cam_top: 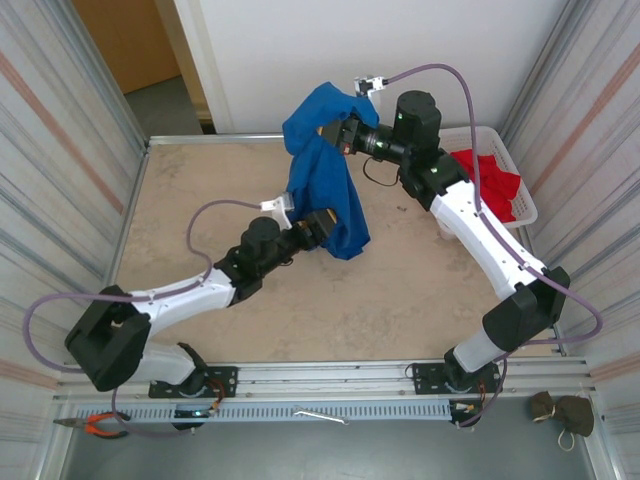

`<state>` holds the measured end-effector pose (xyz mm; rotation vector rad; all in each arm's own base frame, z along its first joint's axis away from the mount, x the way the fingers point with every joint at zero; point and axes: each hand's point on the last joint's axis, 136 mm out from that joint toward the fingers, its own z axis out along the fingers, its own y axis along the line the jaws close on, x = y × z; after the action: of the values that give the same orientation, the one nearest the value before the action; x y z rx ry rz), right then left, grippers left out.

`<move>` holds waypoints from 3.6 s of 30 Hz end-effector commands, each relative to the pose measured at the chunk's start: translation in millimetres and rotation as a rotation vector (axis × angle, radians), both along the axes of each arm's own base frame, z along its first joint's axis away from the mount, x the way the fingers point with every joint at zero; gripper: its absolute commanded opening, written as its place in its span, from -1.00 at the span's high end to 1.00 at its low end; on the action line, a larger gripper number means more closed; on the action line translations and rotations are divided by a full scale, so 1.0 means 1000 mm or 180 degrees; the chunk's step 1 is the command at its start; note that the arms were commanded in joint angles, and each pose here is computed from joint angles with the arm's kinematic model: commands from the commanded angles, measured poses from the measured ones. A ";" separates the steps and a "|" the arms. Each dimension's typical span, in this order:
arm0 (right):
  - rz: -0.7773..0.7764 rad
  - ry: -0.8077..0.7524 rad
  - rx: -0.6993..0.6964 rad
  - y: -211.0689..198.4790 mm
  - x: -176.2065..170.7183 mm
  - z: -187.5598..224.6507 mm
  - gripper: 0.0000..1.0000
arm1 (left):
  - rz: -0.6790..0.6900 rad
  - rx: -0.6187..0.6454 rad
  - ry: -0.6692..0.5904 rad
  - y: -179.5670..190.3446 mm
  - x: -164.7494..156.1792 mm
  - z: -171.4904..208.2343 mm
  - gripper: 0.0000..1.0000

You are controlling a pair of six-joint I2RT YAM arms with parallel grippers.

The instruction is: Fold the inside-out t-shirt

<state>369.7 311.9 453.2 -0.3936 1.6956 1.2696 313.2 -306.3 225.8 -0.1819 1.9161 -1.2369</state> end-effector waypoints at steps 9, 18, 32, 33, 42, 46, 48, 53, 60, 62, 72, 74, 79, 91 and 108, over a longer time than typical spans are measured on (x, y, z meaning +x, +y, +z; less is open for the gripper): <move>-0.0946 0.0117 0.0110 -0.100 0.050 0.001 0.81 | 0.0270 -0.0031 -0.0061 0.058 0.028 0.027 1.00; -0.1578 0.0832 0.0550 -0.195 0.106 -0.062 1.00 | 0.0780 -0.0222 -0.0143 0.192 0.048 0.067 1.00; -0.1080 0.0466 0.0911 -0.172 0.086 -0.017 1.00 | 0.0504 -0.0354 -0.1265 0.214 0.107 0.255 1.00; -0.1082 0.0491 0.0899 -0.172 0.081 -0.024 1.00 | 0.0457 -0.0345 -0.1260 0.210 0.104 0.256 1.00; -0.1263 0.1295 -0.0266 -0.154 -0.032 -0.220 -0.18 | -0.0385 0.0136 -0.0111 0.117 0.004 0.058 1.00; -0.1908 0.1441 -0.0652 -0.205 -0.085 -0.263 -0.41 | -0.0739 0.0256 0.0589 0.090 -0.079 -0.053 0.78; -0.2217 0.1349 -0.0672 -0.227 -0.100 -0.259 -0.49 | -0.0656 0.0319 0.0737 0.100 -0.101 -0.076 0.30; -0.2092 0.1246 -0.0735 -0.225 -0.089 -0.237 -0.49 | 0.0083 0.0544 0.0571 0.152 -0.090 -0.060 -0.56; -0.1226 0.1575 -0.1256 -0.161 -0.020 -0.261 -0.41 | 0.0076 0.0644 0.0672 0.155 -0.023 -0.037 -0.68; -0.1075 0.1639 -0.1428 -0.144 0.001 -0.271 -0.40 | -0.0072 0.0866 0.0727 0.143 0.003 -0.038 -0.70; -0.1000 0.2193 -0.1939 -0.105 0.056 -0.356 -0.39 | -0.0702 0.2379 0.1141 0.063 0.122 -0.082 -0.71; -0.0999 0.2235 -0.2009 -0.100 0.050 -0.369 -0.40 | -0.0715 0.2683 0.1203 0.056 0.132 -0.092 -0.72; -0.1016 0.2372 -0.2144 -0.095 0.029 -0.400 -0.36 | -0.0673 0.3258 0.1579 0.060 0.147 -0.141 -0.72; -0.1124 0.2488 -0.1801 -0.108 0.014 -0.397 1.00 | -0.0530 0.3096 0.1448 0.058 0.185 -0.137 1.00; -0.1593 0.2065 -0.1357 -0.150 -0.053 -0.337 0.32 | -0.0995 0.1862 -0.0104 0.007 0.084 0.026 1.00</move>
<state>344.0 184.1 168.1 0.1030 2.2937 0.7975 431.4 -280.5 263.8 0.3646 2.2946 -0.7081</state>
